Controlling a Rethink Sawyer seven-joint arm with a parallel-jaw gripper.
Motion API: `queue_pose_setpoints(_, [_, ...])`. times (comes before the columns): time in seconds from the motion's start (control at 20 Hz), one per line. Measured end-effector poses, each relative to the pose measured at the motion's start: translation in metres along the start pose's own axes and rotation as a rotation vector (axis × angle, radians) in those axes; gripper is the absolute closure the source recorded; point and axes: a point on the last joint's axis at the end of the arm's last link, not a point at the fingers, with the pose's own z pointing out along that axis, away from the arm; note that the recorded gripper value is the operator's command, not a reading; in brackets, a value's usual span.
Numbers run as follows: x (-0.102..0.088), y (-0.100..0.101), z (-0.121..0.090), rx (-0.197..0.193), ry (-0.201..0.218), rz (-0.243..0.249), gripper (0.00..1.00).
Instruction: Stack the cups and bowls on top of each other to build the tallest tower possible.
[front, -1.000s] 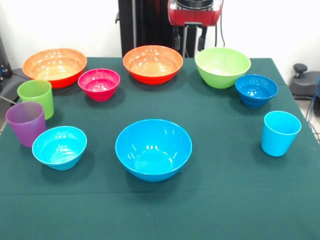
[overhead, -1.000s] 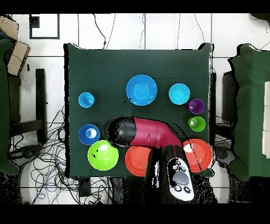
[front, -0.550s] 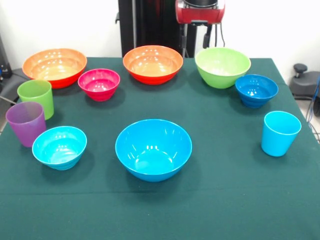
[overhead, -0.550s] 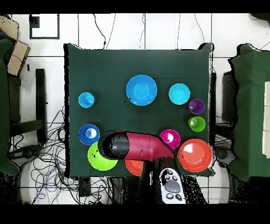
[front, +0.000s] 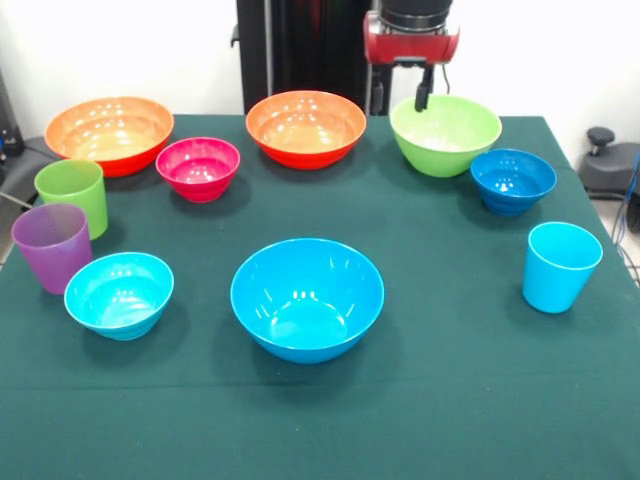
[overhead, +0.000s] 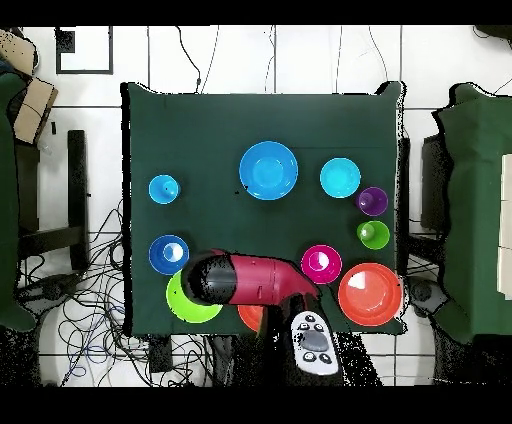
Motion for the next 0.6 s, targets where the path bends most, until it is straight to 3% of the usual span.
queue_pose_setpoints(0.6, [0.002, -0.035, 0.036, -0.004, -0.021, 0.044, 0.00])
